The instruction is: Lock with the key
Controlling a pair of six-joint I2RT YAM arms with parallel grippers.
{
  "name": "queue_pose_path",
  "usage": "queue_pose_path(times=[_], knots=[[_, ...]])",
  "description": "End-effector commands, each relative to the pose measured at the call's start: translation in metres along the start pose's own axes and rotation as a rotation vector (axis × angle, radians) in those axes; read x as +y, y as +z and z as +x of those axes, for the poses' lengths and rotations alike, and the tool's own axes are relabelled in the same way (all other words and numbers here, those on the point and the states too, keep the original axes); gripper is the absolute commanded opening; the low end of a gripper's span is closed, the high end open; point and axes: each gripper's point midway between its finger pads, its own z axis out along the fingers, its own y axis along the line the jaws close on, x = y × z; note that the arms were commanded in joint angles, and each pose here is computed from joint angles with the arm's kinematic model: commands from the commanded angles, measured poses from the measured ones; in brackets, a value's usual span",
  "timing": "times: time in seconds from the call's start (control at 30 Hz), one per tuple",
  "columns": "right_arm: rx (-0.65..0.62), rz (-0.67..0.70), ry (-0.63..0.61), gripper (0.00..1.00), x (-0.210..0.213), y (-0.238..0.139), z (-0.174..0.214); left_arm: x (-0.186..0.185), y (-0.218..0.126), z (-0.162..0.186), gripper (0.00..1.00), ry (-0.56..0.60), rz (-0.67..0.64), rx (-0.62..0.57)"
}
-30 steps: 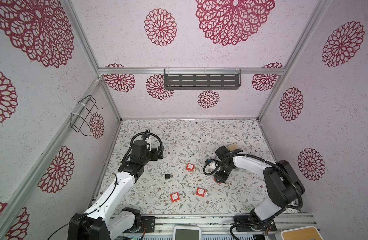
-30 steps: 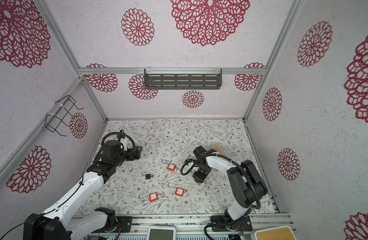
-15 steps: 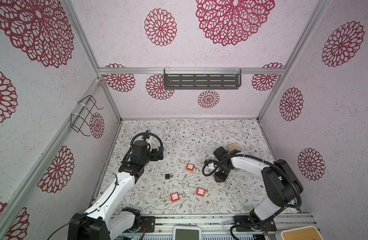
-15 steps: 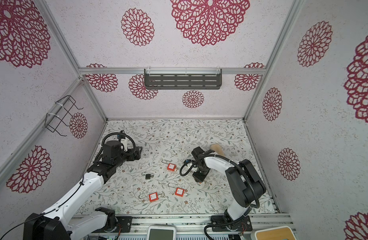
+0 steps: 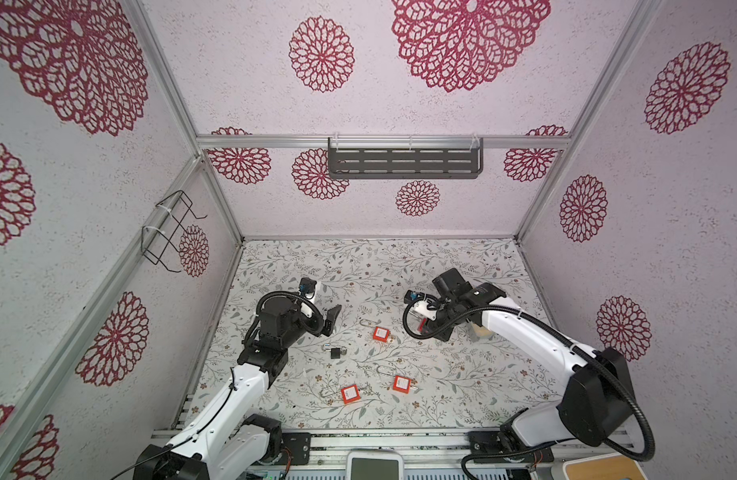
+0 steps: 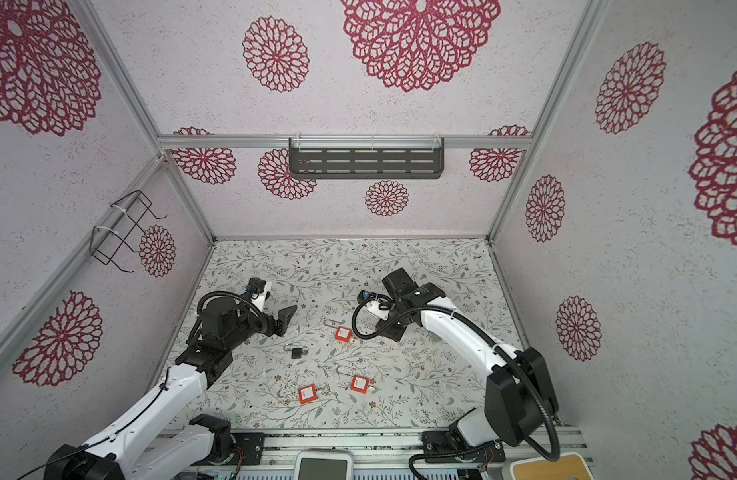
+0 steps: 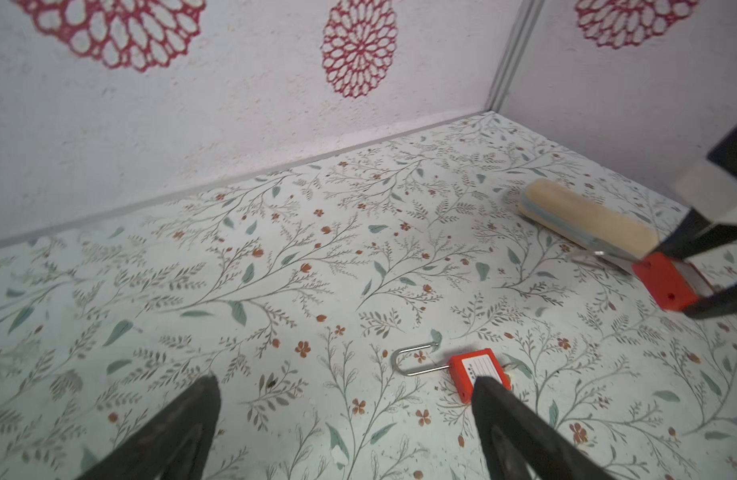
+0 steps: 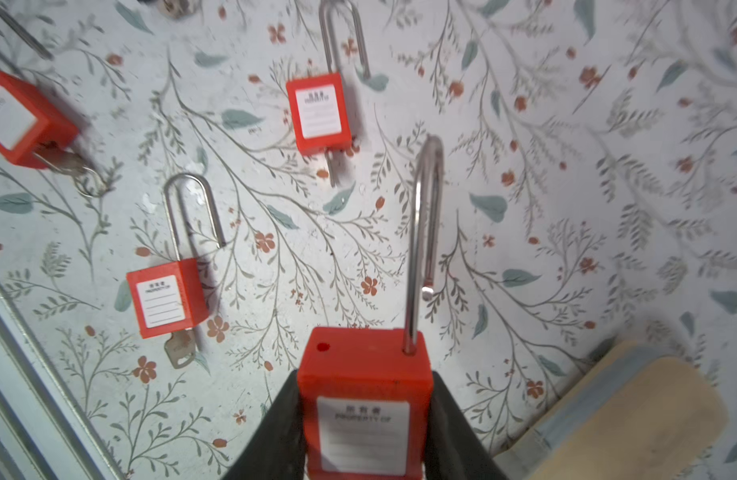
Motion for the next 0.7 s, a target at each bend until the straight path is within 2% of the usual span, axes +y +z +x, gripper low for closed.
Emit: queue_pose_path(times=[0.0, 0.2, 0.33, 0.4, 0.67], knots=[[-0.027, -0.041, -0.102, 0.27, 0.012, -0.018, -0.007, -0.033, -0.001, -0.046, 0.97, 0.211, 0.187, -0.171], [-0.100, -0.009, -0.187, 0.23, 0.012, -0.036, -0.023, -0.065, 0.009, -0.065, 0.97, 0.271, 0.389, -0.293], [-0.142, 0.034, -0.241, 0.22, 0.013, -0.042, -0.030, -0.091, 0.018, -0.064, 1.00, 0.267, 0.576, -0.240], [-0.165, 0.058, -0.267, 0.21, 0.014, -0.045, -0.034, -0.102, 0.024, -0.062, 0.93, 0.269, 0.640, -0.205], [-0.216, 0.134, -0.359, 0.21, 0.017, -0.054, -0.045, -0.132, 0.041, -0.059, 0.69, 0.252, 0.755, -0.153]])
